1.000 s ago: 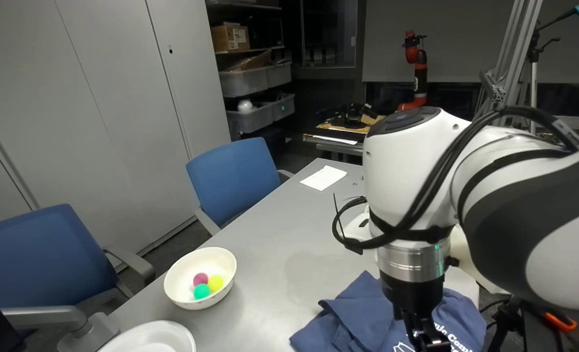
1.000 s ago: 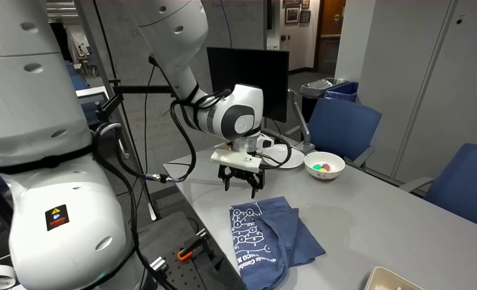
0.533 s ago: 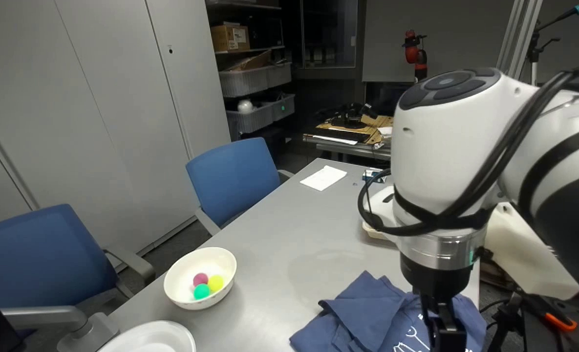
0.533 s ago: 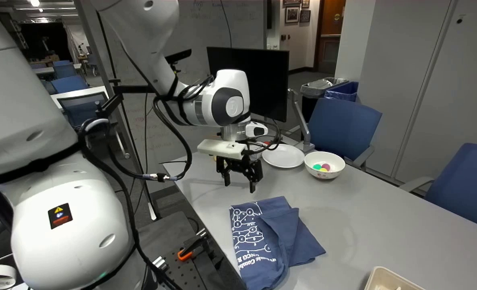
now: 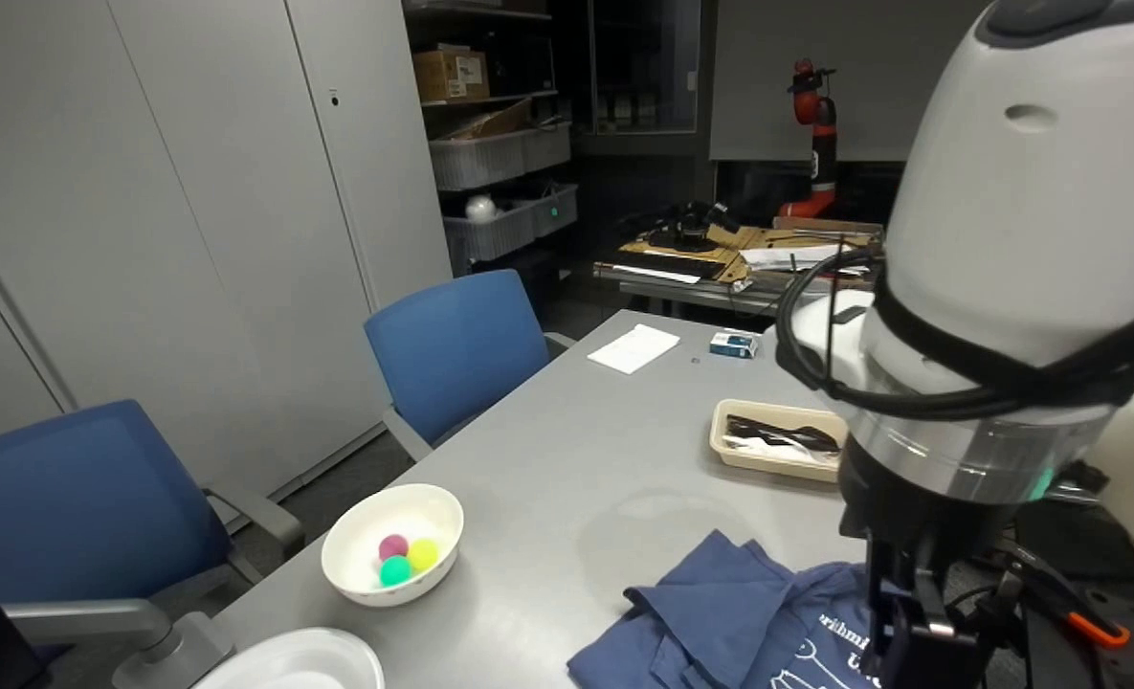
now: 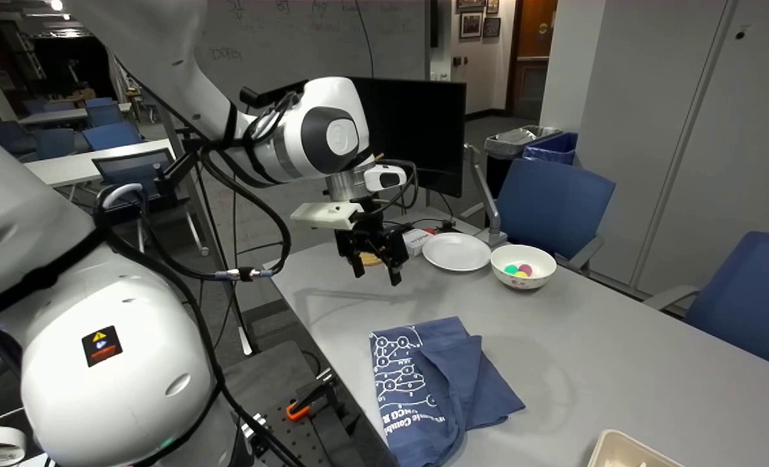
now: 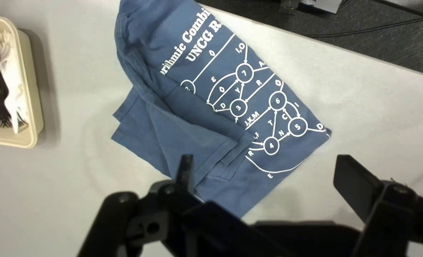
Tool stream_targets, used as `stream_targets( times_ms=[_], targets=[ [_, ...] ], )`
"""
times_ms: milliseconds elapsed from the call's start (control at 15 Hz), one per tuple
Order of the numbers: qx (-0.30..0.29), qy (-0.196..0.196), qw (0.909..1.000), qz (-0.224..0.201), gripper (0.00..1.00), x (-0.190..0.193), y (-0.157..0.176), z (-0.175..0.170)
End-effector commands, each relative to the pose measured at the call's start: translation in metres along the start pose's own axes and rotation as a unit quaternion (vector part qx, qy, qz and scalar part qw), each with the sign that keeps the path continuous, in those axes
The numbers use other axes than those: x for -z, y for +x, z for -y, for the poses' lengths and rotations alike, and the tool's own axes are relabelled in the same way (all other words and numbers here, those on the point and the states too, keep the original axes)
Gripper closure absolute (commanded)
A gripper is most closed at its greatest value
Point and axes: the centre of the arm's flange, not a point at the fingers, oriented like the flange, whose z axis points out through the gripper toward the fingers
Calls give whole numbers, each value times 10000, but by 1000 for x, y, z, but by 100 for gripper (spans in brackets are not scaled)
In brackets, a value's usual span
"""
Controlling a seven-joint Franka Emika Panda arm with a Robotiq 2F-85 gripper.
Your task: Fold the T-sheet on the table
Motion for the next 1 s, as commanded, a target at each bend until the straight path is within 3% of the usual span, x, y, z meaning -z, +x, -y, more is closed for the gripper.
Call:
stream_targets(
  times_ms=[0, 933],
  targets=[
    [-27, -43, 10000, -29, 0, 4, -1, 1],
    [-52, -73, 9999, -52, 0, 8, -2, 2]
  ],
)
